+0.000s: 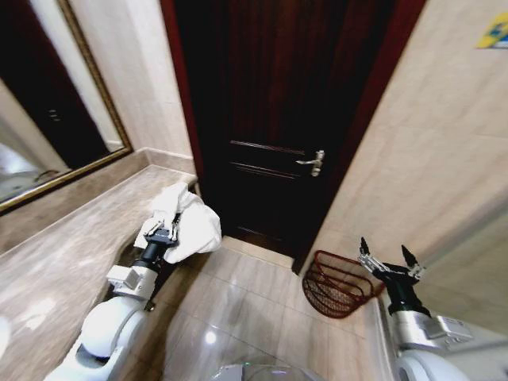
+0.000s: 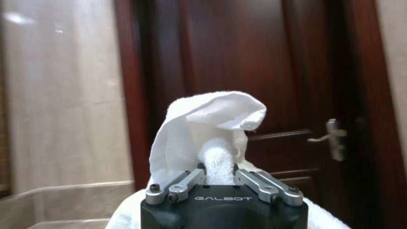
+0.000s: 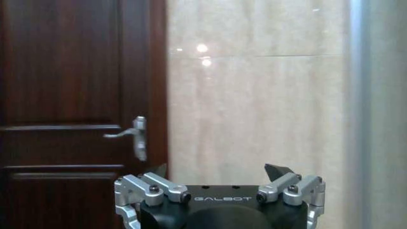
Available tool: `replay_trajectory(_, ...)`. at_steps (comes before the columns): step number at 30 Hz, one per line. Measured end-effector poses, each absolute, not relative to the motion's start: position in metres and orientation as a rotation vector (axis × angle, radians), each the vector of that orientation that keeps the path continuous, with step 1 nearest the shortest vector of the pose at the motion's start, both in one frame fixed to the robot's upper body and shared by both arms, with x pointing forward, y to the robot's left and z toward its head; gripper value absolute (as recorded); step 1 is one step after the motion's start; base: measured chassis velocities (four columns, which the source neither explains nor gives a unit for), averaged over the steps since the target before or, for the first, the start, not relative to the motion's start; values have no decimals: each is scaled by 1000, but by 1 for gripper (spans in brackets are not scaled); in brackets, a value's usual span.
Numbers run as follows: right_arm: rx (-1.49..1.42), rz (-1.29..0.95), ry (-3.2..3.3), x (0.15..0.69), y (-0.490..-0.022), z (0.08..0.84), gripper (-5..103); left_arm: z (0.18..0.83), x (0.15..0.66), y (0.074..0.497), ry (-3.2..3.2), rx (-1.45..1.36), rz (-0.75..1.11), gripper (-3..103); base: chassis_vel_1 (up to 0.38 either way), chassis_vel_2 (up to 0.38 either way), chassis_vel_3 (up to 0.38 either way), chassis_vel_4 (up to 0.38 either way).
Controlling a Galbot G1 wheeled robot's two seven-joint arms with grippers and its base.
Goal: Discard the used towel into the hamper.
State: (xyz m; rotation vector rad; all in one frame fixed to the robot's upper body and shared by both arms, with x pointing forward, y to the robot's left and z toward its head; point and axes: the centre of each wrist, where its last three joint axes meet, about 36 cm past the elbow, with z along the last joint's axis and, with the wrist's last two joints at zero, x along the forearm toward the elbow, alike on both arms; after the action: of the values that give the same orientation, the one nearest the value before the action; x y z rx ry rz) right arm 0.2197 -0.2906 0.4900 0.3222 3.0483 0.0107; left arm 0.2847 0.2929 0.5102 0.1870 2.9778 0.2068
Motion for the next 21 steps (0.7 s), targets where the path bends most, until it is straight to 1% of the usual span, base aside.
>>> replay_trajectory(21,341,2,3042,218,-288,493,100,501,286,295,2975,195,192,10,-124,-127,-123,-127)
